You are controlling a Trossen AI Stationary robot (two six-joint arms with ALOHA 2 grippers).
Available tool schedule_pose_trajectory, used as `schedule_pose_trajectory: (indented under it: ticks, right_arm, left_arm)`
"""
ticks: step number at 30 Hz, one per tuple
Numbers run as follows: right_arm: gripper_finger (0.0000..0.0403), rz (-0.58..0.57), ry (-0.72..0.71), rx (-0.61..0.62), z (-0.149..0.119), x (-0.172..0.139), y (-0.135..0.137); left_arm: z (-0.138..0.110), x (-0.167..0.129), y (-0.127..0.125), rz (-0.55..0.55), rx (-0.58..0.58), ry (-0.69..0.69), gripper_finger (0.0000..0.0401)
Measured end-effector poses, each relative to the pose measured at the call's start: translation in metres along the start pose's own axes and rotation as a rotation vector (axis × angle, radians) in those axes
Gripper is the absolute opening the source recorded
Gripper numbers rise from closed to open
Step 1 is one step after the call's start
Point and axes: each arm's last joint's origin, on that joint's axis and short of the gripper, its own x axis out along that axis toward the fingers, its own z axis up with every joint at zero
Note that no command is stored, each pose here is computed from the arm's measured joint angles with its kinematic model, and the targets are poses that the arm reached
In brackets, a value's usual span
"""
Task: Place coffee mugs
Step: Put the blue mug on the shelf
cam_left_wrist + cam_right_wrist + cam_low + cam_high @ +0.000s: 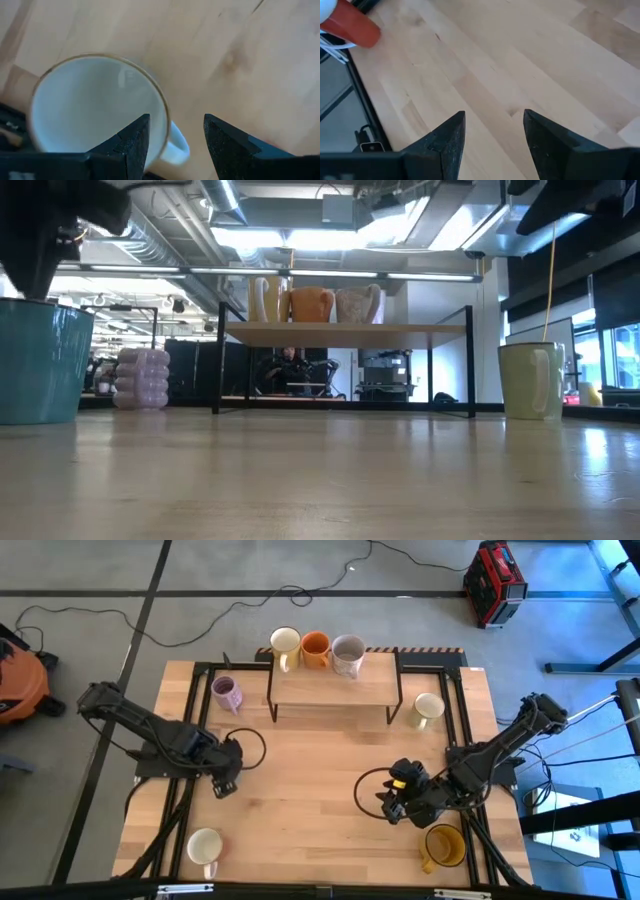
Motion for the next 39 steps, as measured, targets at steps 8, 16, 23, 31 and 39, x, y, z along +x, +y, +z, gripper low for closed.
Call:
schedule_pose_trajectory:
  ticks: [8,16,23,31,39]
  right_arm:
    - [0.0188,-0.002,0.001,-0.020,0.000,0.001,0.000]
    - [0.0188,-0.003,0.000,-0.025,0.000,0.001,0.000]
    - [0.0188,-0.007,-0.007,-0.028,0.000,0.001,0.000]
    - [0.0188,-0.039,-0.084,-0.169,-0.008,0.001,0.003]
    - [0.0188,-0.050,-0.123,-0.288,-0.038,-0.002,0.009]
  left_arm:
    - [-0.005,0.024,0.006,0.045,0.027,0.006,0.0179]
    - [-0.005,0.036,0.003,-0.012,0.099,0.024,0.0093]
    - [0.003,0.030,-0.006,-0.094,0.111,-0.049,0.0022]
    - [0.045,0.001,-0.047,-0.161,0.103,-0.147,0.0022]
    - [0.107,0.009,-0.104,-0.114,0.101,-0.171,0.0022]
